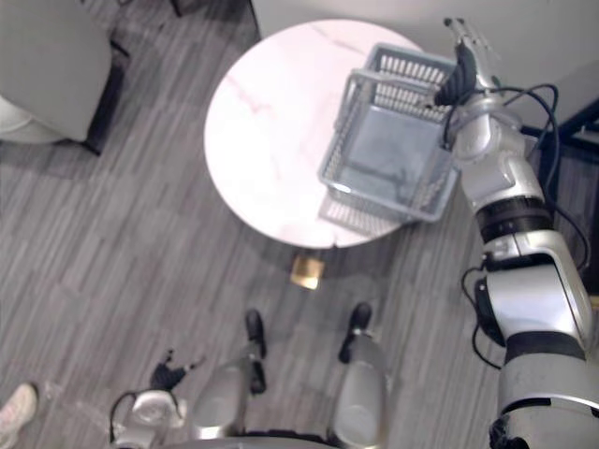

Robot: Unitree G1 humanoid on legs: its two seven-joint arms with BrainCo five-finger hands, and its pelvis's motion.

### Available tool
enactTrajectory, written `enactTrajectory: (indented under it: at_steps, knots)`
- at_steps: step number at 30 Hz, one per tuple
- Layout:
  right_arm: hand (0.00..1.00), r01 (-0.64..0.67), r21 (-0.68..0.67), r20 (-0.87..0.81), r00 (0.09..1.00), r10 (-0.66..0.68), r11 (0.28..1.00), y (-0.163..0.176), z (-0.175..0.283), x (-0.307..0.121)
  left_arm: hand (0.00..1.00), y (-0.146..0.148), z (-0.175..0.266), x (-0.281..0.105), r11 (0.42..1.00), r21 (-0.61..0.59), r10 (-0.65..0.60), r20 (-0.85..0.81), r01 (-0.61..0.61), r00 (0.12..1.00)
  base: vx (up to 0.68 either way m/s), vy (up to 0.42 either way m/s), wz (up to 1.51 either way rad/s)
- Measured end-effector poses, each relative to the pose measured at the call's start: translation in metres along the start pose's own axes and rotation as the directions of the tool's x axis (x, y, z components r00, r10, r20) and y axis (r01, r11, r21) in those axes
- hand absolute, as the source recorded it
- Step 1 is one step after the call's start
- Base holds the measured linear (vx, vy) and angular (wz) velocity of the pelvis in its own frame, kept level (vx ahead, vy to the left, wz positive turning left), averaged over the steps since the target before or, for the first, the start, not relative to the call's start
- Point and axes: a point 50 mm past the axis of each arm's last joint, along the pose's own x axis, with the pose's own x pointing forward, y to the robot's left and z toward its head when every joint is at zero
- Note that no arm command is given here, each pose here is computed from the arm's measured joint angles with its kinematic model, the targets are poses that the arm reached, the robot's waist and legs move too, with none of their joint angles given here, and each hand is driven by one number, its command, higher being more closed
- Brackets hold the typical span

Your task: Pick vegetable in the basket

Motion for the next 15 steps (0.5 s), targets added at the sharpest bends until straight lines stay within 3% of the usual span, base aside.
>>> enactTrajectory:
  at_steps: [9, 14, 15]
  knots:
    - [0.0, -0.008, -0.04, -0.03, 1.0, 0.007, 0.999, 0.0, -0.007, 0.001, 0.0, -0.007, 0.017, 0.004, 0.999, 0.027, -0.027, 0.052, 0.026, 0.998, 0.01, -0.011, -0.02]
    - [0.0, 0.028, -0.058, -0.039, 0.999, -0.03, 0.998, -0.016, -0.001, 0.013, 0.0, -0.01, 0.031, 0.007, 0.999, 0.027, -0.035, 0.105, 0.033, 0.994, 0.0, -0.017, 0.03]
    - [1.0, 0.045, -0.08, -0.025, 0.999, -0.047, 0.996, -0.025, 0.002, 0.016, 0.0, -0.01, 0.036, 0.008, 0.999, 0.027, -0.036, 0.12, 0.033, 0.992, -0.01, -0.031, 0.13]
